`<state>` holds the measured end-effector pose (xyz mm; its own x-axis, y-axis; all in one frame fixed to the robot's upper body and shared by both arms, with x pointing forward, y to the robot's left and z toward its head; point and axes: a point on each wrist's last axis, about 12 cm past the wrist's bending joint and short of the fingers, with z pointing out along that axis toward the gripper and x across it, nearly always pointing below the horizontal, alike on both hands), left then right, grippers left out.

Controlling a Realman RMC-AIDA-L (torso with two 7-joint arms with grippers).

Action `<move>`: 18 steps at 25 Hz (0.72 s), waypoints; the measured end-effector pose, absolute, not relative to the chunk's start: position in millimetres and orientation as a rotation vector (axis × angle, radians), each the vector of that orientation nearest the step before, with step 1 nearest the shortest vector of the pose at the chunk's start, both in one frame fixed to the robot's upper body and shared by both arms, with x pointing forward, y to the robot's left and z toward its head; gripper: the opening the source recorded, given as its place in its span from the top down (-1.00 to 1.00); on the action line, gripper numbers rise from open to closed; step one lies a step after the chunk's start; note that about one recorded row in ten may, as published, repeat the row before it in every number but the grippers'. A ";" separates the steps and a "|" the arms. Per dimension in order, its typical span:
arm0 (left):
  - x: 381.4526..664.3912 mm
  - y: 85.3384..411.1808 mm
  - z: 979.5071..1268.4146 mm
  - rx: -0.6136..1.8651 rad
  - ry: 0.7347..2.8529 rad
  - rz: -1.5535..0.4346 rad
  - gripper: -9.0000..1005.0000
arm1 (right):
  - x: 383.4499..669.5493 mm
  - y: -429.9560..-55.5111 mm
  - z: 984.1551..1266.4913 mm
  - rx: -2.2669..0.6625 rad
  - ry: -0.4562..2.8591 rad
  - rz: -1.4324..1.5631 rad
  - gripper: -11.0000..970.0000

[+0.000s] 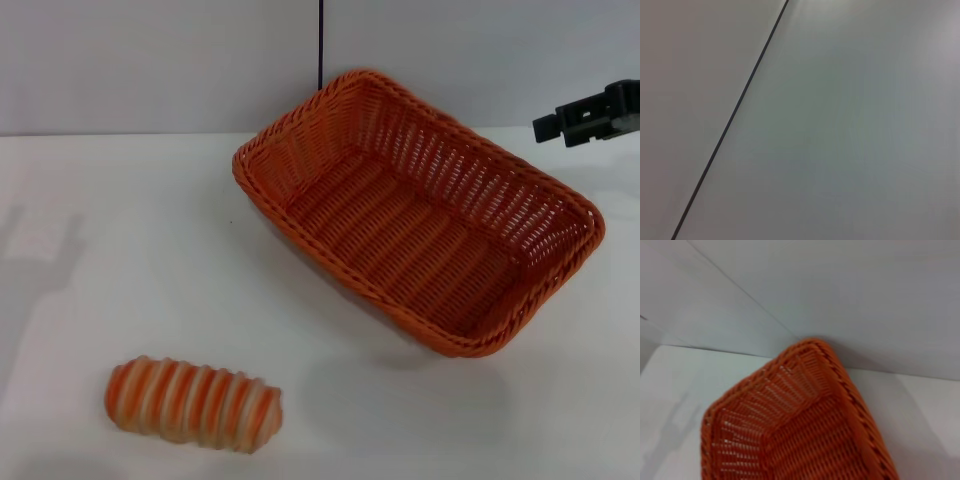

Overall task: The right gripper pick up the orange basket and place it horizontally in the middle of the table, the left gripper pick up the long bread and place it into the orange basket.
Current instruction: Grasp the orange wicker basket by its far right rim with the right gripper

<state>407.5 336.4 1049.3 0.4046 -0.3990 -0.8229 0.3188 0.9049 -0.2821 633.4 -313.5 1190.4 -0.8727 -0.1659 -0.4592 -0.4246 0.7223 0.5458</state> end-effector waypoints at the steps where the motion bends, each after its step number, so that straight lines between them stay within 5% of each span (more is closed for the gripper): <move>1: 407.6 336.5 1049.3 -0.085 1.062 -0.453 -0.62 | 633.4 -313.5 1190.4 -0.456 2.547 0.941 -0.42; 18: 407.9 336.4 1048.8 -0.083 1.068 -0.455 -0.61 | 632.0 -303.5 1169.3 -0.495 2.588 0.861 -0.41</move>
